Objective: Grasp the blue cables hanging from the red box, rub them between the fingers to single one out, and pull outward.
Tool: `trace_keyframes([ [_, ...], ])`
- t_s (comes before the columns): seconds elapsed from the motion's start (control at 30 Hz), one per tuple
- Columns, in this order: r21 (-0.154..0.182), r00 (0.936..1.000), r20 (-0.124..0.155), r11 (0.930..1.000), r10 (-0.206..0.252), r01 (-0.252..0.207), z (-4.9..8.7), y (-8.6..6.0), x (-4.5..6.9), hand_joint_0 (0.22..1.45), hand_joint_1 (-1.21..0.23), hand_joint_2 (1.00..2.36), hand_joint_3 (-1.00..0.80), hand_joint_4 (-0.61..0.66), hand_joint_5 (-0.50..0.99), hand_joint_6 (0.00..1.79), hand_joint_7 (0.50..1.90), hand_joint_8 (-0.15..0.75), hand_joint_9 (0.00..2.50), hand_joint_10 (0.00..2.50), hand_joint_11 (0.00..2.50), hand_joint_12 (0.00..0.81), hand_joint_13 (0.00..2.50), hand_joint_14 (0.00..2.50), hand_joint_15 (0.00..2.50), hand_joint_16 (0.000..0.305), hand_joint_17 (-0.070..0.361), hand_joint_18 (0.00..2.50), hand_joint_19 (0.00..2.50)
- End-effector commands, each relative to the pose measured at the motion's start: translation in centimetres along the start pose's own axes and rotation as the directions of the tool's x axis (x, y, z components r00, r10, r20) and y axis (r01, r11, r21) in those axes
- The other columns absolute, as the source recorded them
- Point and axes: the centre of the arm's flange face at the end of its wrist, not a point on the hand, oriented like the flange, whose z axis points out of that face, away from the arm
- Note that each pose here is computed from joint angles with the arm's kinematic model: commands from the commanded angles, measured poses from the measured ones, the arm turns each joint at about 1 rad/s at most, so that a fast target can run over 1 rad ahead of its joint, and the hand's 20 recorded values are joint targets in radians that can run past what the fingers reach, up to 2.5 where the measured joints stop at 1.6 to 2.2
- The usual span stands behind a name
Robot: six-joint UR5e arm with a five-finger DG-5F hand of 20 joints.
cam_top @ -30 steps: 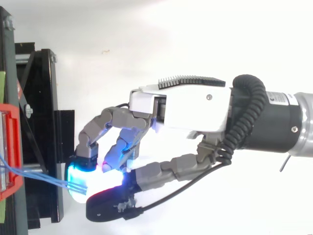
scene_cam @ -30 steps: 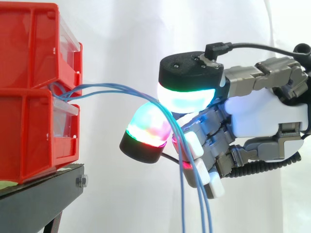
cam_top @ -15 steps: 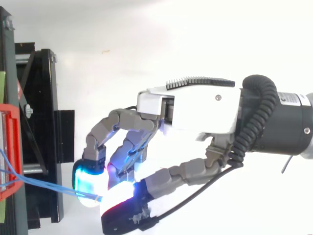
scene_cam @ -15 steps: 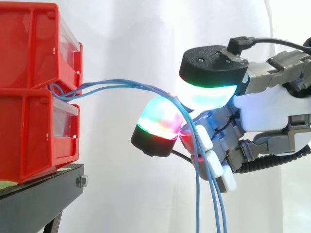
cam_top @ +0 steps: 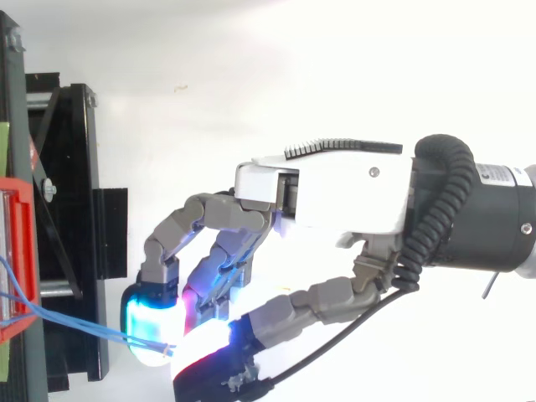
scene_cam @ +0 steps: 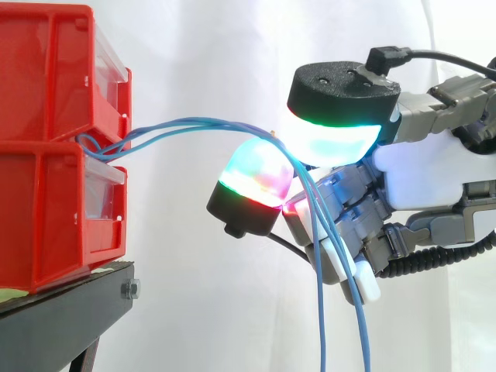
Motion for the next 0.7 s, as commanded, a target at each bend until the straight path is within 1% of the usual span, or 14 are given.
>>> trace_keyframes([
  [0.0, -0.001, 1.0, 0.0, 1.0, 0.001, -0.001, 0.01, 0.02, 0.04, 0.63, -0.84, 1.01, -0.27, 0.1, -0.16, 0.94, 0.74, 0.316, 0.89, 0.02, 0.61, 0.371, 1.04, 0.02, 0.59, 0.048, 0.109, 0.94, 0.67],
  [0.07, -0.001, 1.0, -0.003, 1.0, 0.001, -0.001, 0.0, 0.04, 0.16, 0.64, -0.86, 1.01, -0.28, 0.11, -0.17, 0.94, 0.72, 0.313, 0.89, 0.02, 0.64, 0.371, 1.03, 0.02, 0.6, 0.048, 0.108, 0.93, 0.67],
  [0.1, -0.001, 1.0, -0.003, 1.0, 0.001, -0.001, 0.0, 0.04, 0.16, 0.63, -0.88, 1.01, -0.32, 0.14, -0.17, 0.94, 0.71, 0.311, 0.9, 0.01, 0.65, 0.368, 1.03, 0.02, 0.61, 0.048, 0.107, 0.93, 0.67],
  [0.13, -0.001, 1.0, -0.003, 1.0, 0.001, -0.001, 0.0, 0.04, 0.16, 0.62, -0.89, 1.01, -0.35, 0.15, -0.17, 0.94, 0.71, 0.311, 0.9, 0.02, 0.65, 0.371, 1.03, 0.02, 0.6, 0.048, 0.108, 0.93, 0.67],
  [0.2, -0.001, 1.0, -0.003, 1.0, 0.001, -0.001, 0.0, 0.04, 0.16, 0.61, -0.9, 1.0, -0.46, 0.15, -0.17, 0.93, 0.71, 0.315, 0.91, 0.01, 0.65, 0.369, 1.03, 0.02, 0.61, 0.048, 0.108, 0.93, 0.68],
  [0.27, -0.001, 1.0, -0.003, 1.0, 0.001, -0.001, 0.0, 0.04, 0.16, 0.59, -0.9, 1.0, -0.5, 0.15, -0.16, 0.93, 0.71, 0.32, 0.93, 0.02, 0.66, 0.374, 1.04, 0.02, 0.61, 0.049, 0.11, 0.94, 0.67],
  [0.43, 0.0, 1.0, -0.004, 1.0, 0.001, -0.001, 0.03, -0.07, 0.19, 0.56, -0.88, 1.0, -0.5, 0.16, -0.15, 0.92, 0.73, 0.342, 0.98, 0.01, 0.66, 0.388, 1.07, 0.02, 0.6, 0.05, 0.112, 0.96, 0.67],
  [0.53, -0.001, 1.0, -0.003, 1.0, 0.001, -0.001, 0.0, 0.04, 0.16, 0.55, -0.85, 1.0, -0.5, 0.15, -0.13, 0.91, 0.78, 0.356, 1.06, 0.01, 0.66, 0.394, 1.09, 0.02, 0.6, 0.05, 0.113, 0.98, 0.66],
  [0.63, -0.002, 1.0, -0.006, 1.0, 0.001, -0.001, -0.01, 0.06, 0.29, 0.54, -0.84, 1.0, -0.5, 0.16, -0.11, 0.89, 0.86, 0.368, 1.14, 0.02, 0.66, 0.395, 1.14, 0.02, 0.61, 0.052, 0.116, 1.0, 0.66],
  [0.67, -0.002, 1.0, -0.005, 1.0, 0.001, -0.001, 0.0, 0.04, 0.18, 0.53, -0.84, 1.0, -0.5, 0.16, -0.1, 0.89, 0.88, 0.375, 1.17, 0.02, 0.66, 0.403, 1.16, 0.02, 0.61, 0.052, 0.117, 1.01, 0.65],
])
